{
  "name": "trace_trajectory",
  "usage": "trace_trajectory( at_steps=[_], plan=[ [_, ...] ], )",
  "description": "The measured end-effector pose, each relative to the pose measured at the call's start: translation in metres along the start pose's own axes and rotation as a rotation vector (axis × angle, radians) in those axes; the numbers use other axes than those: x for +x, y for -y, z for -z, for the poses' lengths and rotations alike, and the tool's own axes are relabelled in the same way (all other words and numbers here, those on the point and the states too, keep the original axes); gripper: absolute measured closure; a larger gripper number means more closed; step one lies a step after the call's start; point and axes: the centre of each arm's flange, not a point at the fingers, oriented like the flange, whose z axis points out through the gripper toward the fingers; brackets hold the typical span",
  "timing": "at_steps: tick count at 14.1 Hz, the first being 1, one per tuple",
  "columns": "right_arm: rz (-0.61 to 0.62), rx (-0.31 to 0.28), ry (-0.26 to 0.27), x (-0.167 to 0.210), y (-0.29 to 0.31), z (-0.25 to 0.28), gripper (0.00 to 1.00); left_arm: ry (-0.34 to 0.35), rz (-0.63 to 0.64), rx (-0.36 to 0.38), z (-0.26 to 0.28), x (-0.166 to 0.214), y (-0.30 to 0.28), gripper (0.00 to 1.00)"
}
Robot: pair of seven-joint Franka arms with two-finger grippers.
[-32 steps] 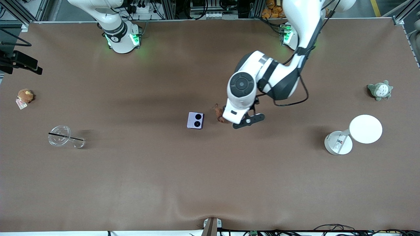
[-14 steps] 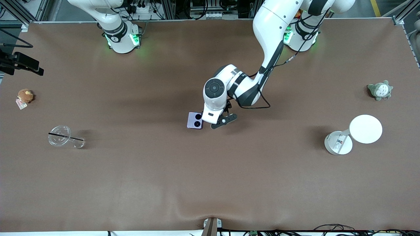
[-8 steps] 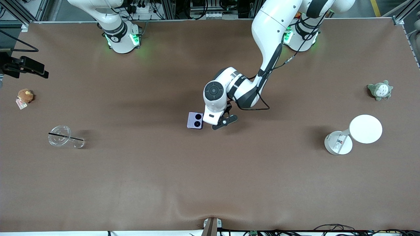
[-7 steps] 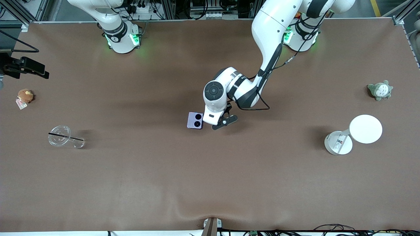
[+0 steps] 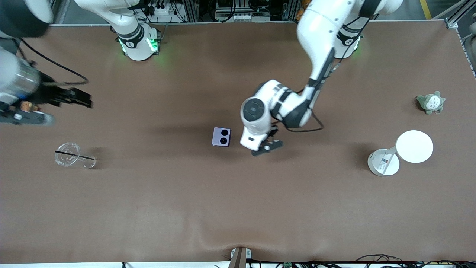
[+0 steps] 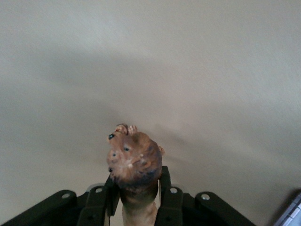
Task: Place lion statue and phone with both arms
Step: 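Grasp the lion with the left gripper while the right gripper reaches the phone, then grasp the phone with the right gripper while the left gripper carries the lion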
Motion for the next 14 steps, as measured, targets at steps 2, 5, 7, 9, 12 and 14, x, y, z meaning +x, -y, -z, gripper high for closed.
trace_trajectory(
  at_steps=[2, 5, 7, 9, 12, 14],
  plan=[
    [0.013, -0.013, 0.009, 0.010, 0.040, -0.023, 0.00, 0.019, -0.039, 0.007, 0.017, 0.039, 0.038, 0.64],
    [0.046, -0.023, -0.001, 0.030, 0.093, -0.067, 0.00, 0.042, -0.081, 0.003, 0.017, 0.093, 0.093, 0.64],
    [0.021, -0.025, -0.015, 0.045, 0.129, -0.104, 0.00, 0.059, -0.110, 0.001, 0.008, 0.122, 0.128, 0.64],
    [0.017, -0.025, -0.008, 0.051, 0.166, -0.140, 0.00, 0.075, -0.139, 0.001, -0.001, 0.148, 0.162, 0.64],
    [0.020, 0.059, 0.059, 0.047, 0.213, -0.182, 0.00, 0.071, -0.188, 0.089, -0.025, 0.167, 0.203, 0.64],
    [-0.004, 0.155, 0.110, 0.052, 0.229, -0.209, 0.00, 0.072, -0.195, 0.115, -0.041, 0.167, 0.212, 0.64]
  ],
)
